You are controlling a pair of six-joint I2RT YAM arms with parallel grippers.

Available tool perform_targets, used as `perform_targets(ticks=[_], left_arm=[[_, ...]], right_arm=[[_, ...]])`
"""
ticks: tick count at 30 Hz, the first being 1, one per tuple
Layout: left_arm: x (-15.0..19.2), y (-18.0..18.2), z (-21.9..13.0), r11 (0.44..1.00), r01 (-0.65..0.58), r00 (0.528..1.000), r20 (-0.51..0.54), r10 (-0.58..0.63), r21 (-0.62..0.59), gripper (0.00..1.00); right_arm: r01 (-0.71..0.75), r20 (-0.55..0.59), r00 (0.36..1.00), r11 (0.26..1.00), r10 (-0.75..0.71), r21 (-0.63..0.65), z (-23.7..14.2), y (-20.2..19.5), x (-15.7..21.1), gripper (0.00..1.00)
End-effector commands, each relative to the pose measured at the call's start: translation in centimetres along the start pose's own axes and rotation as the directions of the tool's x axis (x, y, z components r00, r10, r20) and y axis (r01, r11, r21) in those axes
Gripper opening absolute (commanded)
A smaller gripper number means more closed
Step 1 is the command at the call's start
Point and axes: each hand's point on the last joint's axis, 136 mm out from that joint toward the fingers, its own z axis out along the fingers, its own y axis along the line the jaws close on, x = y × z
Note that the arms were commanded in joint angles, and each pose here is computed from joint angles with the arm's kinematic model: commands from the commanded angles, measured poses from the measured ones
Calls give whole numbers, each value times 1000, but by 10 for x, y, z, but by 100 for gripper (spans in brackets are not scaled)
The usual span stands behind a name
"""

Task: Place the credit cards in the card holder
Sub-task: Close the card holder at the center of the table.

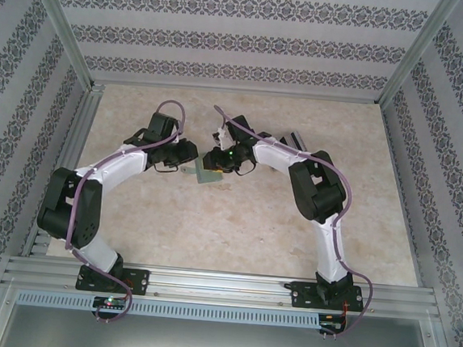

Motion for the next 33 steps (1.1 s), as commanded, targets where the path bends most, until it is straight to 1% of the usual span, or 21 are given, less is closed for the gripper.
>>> perform_targets(ticks=[1,5,8,13,15,19,24,29,33], left_arm=[[-11,-8,3,1000,1,1000,-11,-1,1,26],[-19,-11,27,1000,6,998,-58,-6,15,25],[-23,-9,47,1000,13,996,-92,-12,13,25],[-17,-12,67,997,51,986,-159,-43,49,25],[-11,-10,69,997,63,982,-181,-53,51,25],[0,7,67,997,71,976,-204,-71,-6,24],[8,32,65,991,110,966,-227,-123,-70,24],[3,49,51,984,118,971,-193,-143,-133,23],[2,57,48,979,118,970,-193,-150,-164,23]], right_arm=[[25,-66,998,995,-19,99,7,-15,17,35],[52,-83,996,994,-44,100,8,-10,21,34],[56,-72,996,995,-50,83,6,-5,20,34],[58,-60,997,995,-53,85,0,1,15,34],[52,-58,997,995,-47,84,-2,2,14,34],[51,-40,998,997,-49,63,-9,9,10,34],[69,-14,998,998,-69,13,-34,28,6,34],[71,-23,997,995,-72,-64,-52,49,24,35],[21,-81,996,993,-30,-119,-43,52,47,35]])
